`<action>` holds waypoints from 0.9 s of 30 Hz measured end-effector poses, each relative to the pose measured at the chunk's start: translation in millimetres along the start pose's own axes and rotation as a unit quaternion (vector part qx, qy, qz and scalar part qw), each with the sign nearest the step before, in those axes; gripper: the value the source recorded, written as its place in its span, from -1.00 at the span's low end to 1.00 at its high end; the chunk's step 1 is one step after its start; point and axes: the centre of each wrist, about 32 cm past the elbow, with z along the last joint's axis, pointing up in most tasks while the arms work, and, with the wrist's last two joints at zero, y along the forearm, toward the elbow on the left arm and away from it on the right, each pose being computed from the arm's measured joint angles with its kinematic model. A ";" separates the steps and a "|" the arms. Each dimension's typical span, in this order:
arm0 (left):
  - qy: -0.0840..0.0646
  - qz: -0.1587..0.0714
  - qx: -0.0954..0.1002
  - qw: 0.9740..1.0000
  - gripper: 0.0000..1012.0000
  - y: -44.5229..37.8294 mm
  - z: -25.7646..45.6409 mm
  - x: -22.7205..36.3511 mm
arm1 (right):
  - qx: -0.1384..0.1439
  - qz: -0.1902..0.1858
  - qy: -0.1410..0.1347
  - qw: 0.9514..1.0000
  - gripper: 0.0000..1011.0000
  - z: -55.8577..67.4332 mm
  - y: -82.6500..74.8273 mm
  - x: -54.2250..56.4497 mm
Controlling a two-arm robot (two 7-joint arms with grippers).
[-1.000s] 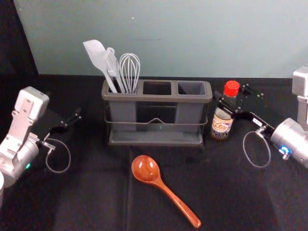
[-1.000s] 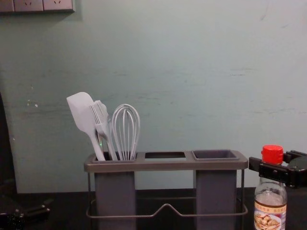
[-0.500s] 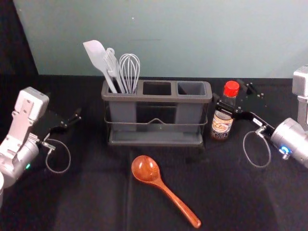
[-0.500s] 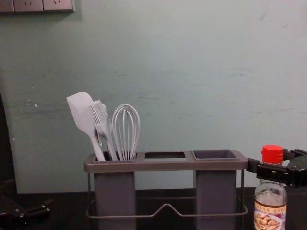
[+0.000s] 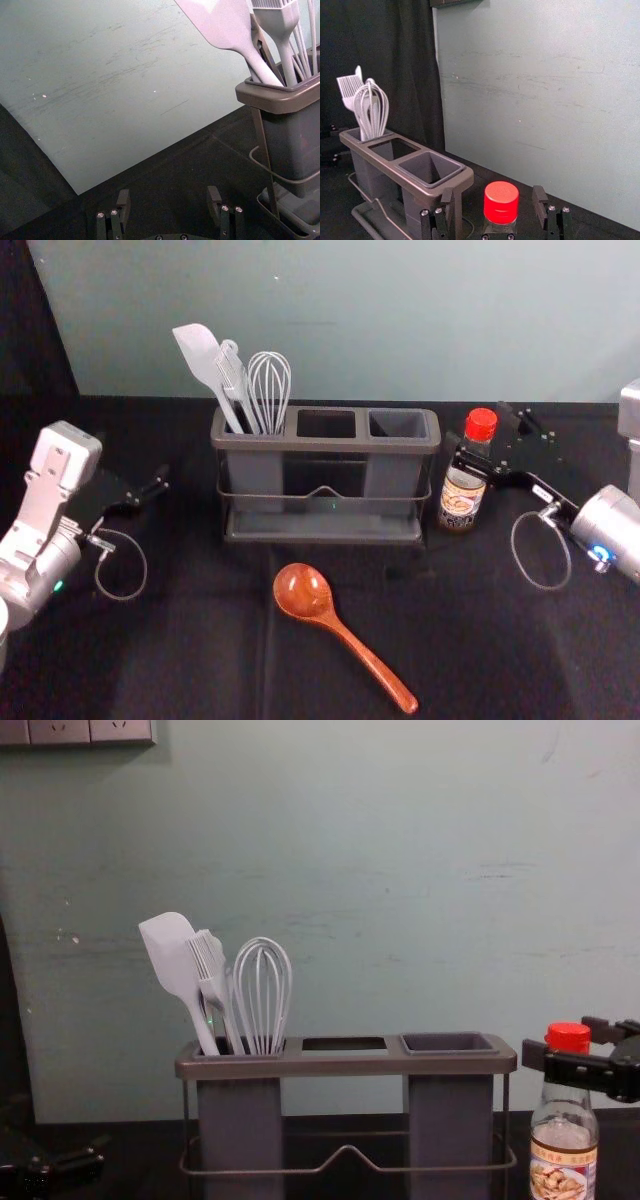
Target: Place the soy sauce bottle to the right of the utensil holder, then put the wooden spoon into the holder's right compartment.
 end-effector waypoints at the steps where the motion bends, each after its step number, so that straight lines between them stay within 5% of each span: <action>1: 0.000 0.000 0.000 1.000 0.99 0.0 0.0 0.0 | 0.001 0.000 -0.002 1.000 0.98 2.7 -3.0 -0.7; 16: 0.000 0.000 0.000 1.000 0.99 0.0 0.0 0.0 | 0.027 0.003 -0.010 1.000 0.98 31.7 -45.4 -16.4; 27: 0.000 0.000 0.000 1.000 0.99 0.0 0.0 0.0 | -0.004 0.070 -0.021 0.997 0.98 56.6 -77.1 -44.3</action>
